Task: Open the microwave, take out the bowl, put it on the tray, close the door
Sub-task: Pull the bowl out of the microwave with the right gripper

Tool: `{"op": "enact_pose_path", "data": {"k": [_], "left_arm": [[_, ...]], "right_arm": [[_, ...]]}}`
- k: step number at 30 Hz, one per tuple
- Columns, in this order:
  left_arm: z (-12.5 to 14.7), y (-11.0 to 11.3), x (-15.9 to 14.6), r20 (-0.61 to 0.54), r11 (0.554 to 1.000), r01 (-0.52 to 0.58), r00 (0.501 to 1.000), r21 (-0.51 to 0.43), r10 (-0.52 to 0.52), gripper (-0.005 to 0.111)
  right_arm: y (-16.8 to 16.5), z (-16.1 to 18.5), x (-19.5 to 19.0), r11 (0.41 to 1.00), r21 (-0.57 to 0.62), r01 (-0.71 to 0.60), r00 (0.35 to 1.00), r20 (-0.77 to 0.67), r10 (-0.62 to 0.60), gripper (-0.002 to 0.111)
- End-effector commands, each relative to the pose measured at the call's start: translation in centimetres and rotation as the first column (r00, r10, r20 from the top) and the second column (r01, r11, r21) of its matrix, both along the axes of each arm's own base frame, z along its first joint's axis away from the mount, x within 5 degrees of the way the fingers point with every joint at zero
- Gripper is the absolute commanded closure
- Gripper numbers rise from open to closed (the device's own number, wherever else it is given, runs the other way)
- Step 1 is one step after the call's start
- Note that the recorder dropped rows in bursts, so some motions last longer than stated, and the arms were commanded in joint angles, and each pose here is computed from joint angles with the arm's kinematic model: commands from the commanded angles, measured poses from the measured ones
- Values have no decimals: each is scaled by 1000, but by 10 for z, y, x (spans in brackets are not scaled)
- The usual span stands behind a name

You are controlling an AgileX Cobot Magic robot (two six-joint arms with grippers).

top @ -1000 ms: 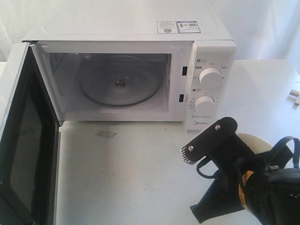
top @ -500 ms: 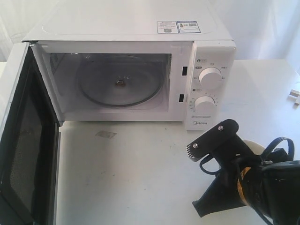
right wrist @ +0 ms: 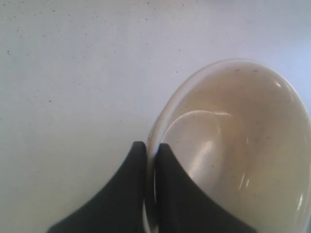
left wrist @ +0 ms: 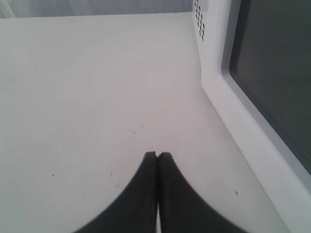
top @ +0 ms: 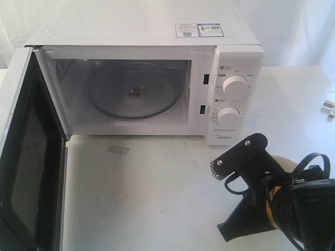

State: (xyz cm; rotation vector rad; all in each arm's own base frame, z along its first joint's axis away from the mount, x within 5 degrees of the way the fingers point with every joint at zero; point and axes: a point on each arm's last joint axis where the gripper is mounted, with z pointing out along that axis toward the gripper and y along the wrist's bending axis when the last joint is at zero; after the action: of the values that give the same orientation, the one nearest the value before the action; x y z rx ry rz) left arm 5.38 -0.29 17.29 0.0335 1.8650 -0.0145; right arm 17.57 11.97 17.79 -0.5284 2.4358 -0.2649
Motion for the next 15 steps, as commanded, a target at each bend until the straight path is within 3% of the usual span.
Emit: {"op": "enact_pose_path", "data": {"k": [1,5,11,15], "left_arm": [[4,0,1,59,1000,-1,998,-8,1,107],[9,1,2,110,1000,-7,994,-8,8,107],[16,2,3,188,1000,-16,982,-9,17,107],[22,2,4,251,1000,-24,968,-10,25,107]], "right_arm": [[-2,0,0,1000,-15,2,1000,9,-2,108],[-1,0,0,1000,0,-7,1000,6,7,106],[2,0,0,999,36,-11,1000,5,11,90],[2,0,0,999,33,-9,1000,5,9,87]]}}
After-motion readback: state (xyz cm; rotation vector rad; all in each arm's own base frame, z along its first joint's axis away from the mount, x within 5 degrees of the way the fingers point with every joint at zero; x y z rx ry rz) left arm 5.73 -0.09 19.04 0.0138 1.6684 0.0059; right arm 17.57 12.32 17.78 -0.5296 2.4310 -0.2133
